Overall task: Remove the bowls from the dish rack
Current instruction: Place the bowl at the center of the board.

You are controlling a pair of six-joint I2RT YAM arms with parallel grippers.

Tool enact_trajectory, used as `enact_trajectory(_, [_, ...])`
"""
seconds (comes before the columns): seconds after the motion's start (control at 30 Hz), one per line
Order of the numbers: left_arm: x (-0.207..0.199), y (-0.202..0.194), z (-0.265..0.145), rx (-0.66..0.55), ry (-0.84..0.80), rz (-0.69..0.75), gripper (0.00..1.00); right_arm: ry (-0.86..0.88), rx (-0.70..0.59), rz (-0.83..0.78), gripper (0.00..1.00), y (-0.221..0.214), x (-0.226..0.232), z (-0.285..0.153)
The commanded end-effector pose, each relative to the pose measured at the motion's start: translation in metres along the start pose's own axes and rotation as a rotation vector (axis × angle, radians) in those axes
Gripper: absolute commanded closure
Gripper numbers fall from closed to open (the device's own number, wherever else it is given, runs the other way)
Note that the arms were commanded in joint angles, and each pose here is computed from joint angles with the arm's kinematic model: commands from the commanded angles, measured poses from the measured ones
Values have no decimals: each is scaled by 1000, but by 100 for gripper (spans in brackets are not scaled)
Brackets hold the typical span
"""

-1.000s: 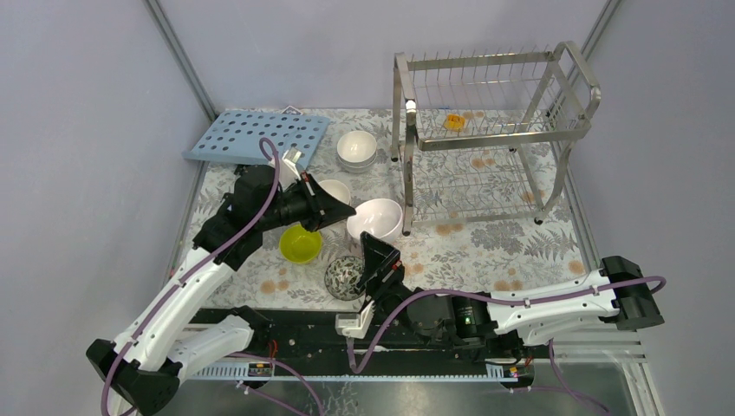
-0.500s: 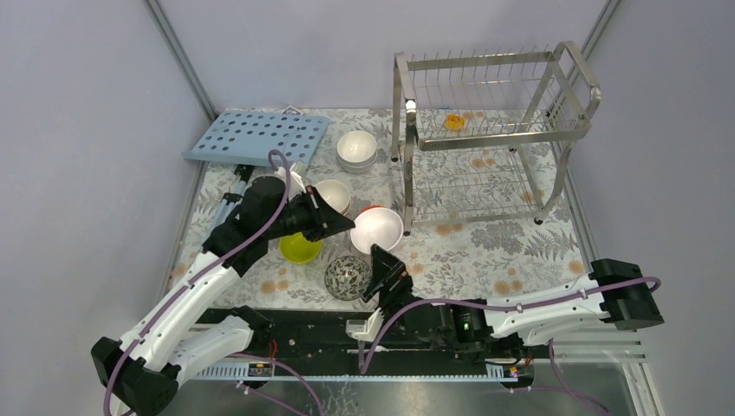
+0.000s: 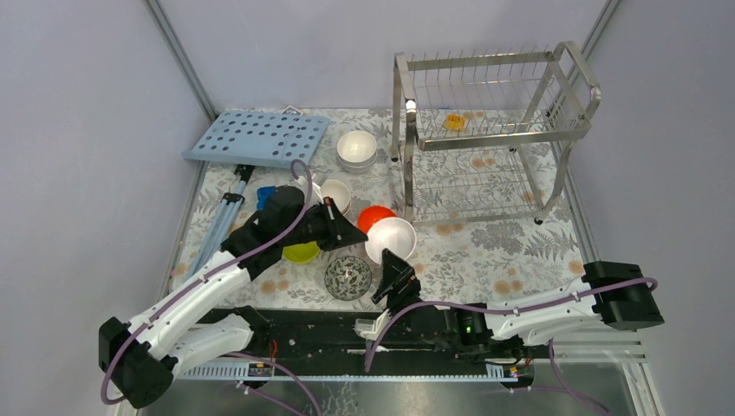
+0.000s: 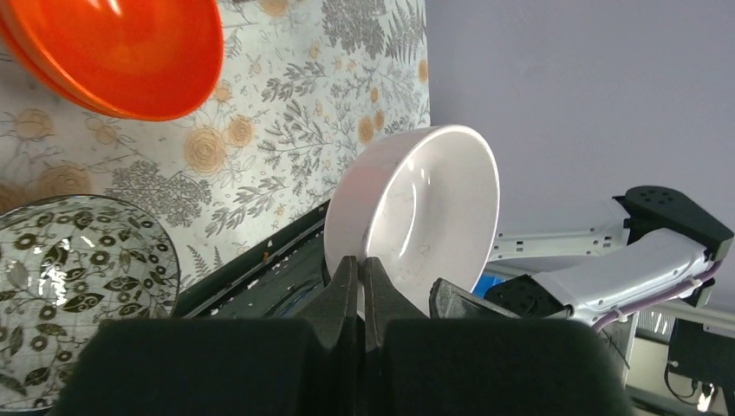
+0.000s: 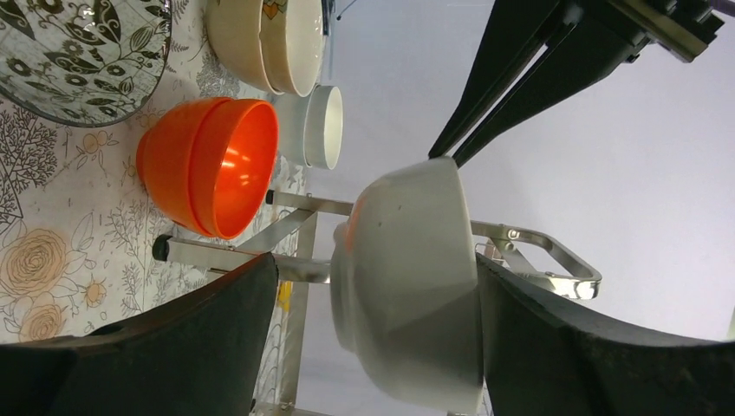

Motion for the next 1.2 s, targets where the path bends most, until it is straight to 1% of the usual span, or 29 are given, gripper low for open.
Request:
enact_trajectory(0.0, [-16, -3, 11, -7, -80, 55, 100, -46, 20, 96, 16, -2, -7, -1])
enact_trajectory(0.1, [-16, -5, 17, -7, -65, 65, 100, -35, 20, 98, 19, -1, -3, -1])
enact_trajectory(0.33, [-10, -7, 30, -4, -21, 85, 100, 28, 55, 119, 33, -2, 9, -2])
enact_trajectory(0.53, [-7, -8, 39, 10, -15, 86, 100, 73, 94, 126, 59, -6, 19, -6])
enact_trajectory(0.63, [-8, -8, 39, 9, -17, 91, 100, 81, 102, 125, 67, -9, 20, -10])
enact_trajectory(0.8, [-11, -8, 38, 14, -28, 99, 100, 81, 108, 123, 76, -12, 17, -12])
enact_trajectory(0.93, [-12, -8, 37, 8, -28, 112, 100, 95, 107, 128, 92, -11, 14, -12])
enact_trajectory(0.97, [-12, -7, 37, 6, -27, 116, 99, 98, 105, 137, 95, -10, 13, -12])
enact_trajectory(1.0, [-13, -7, 36, 7, -25, 125, 92, 100, 103, 144, 99, -10, 11, -12])
enact_trajectory(1.07, [-14, -6, 34, -3, -14, 144, 82, 105, 101, 159, 100, -10, 8, -11])
enact_trajectory(1.1, [-14, -5, 32, -15, -3, 159, 73, 114, 99, 163, 100, -9, 8, -11])
enact_trajectory(1.17, [-17, -2, 27, -50, 22, 198, 50, 136, 92, 176, 100, -9, 7, -12])
Point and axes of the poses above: each gripper's point midway between its finger pads, its own z axis out along the fingers, its own x axis along the line the jaws close on, y = z × x, the point moved 10 cm from there along -z, back along the fingers, and after that the axes turned 11 degrees about -z, right-handed, at the moved point
